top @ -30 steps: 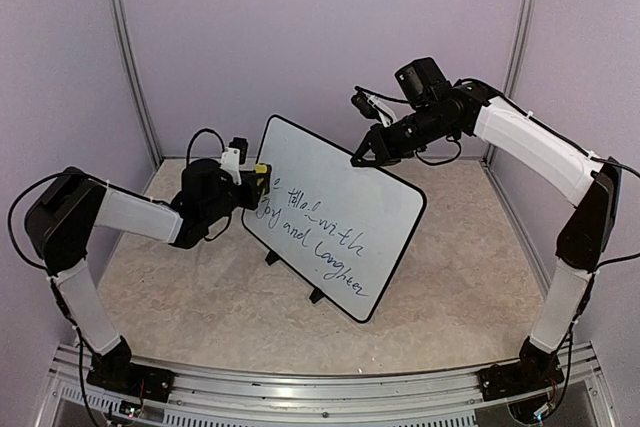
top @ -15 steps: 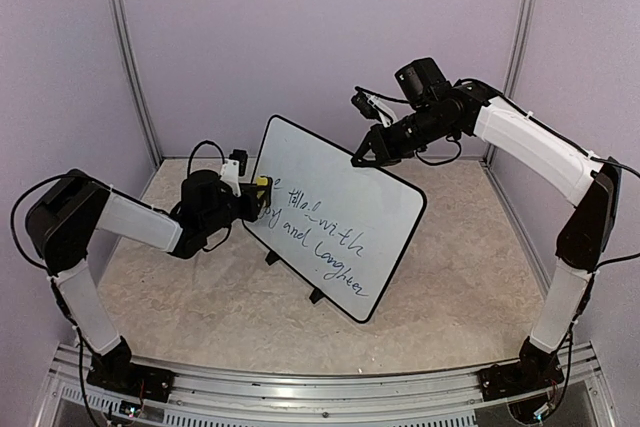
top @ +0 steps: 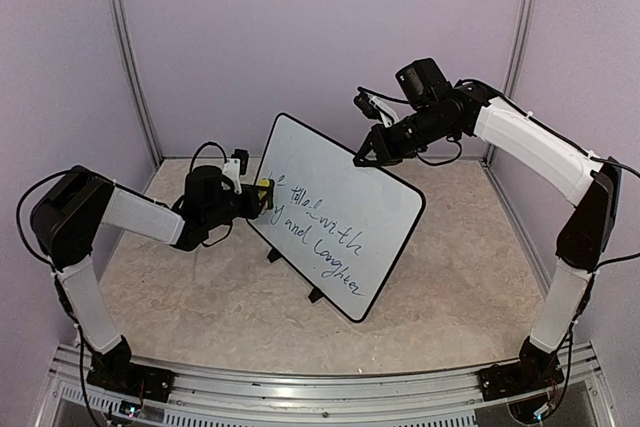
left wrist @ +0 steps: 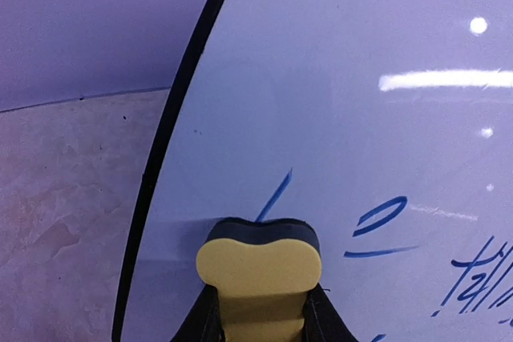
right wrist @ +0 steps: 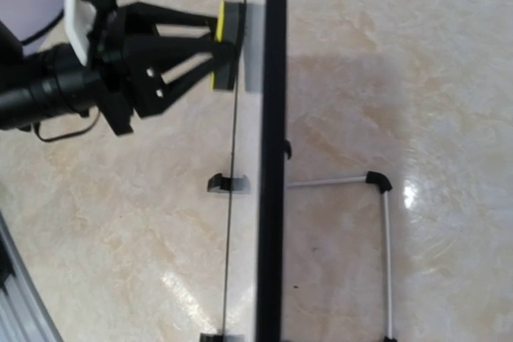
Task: Erase the whiteboard
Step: Erase the center of the whiteboard.
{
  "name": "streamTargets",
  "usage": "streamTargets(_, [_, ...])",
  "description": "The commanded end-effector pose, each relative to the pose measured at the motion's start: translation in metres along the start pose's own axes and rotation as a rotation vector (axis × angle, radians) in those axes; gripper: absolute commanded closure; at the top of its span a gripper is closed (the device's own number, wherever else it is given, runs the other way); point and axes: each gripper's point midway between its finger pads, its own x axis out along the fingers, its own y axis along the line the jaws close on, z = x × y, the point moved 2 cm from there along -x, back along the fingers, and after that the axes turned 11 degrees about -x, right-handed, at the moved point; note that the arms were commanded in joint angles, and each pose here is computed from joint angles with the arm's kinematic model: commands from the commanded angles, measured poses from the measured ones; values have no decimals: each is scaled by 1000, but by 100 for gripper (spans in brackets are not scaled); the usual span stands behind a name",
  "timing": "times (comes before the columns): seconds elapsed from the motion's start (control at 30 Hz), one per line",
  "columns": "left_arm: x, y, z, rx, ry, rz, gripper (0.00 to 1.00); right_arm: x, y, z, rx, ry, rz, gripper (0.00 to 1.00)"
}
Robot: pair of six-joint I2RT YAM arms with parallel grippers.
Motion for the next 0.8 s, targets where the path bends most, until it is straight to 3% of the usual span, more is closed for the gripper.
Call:
streamTargets(0.0, [24,-25,28,-13,-4,-72,88,18,47,-21,-88,72,238,100])
streamTargets(0.3, [38,-26,38,-61,-12,-78,88,19,49,-23,-88,76,238,100])
streamTargets(0.6, [8,19,-46,-156,154,61,88,22,47,-26,-92,80,239,100])
streamTargets(0.77, [7,22,-54,-180,171,59,88,23,48,-26,-92,81,243,100])
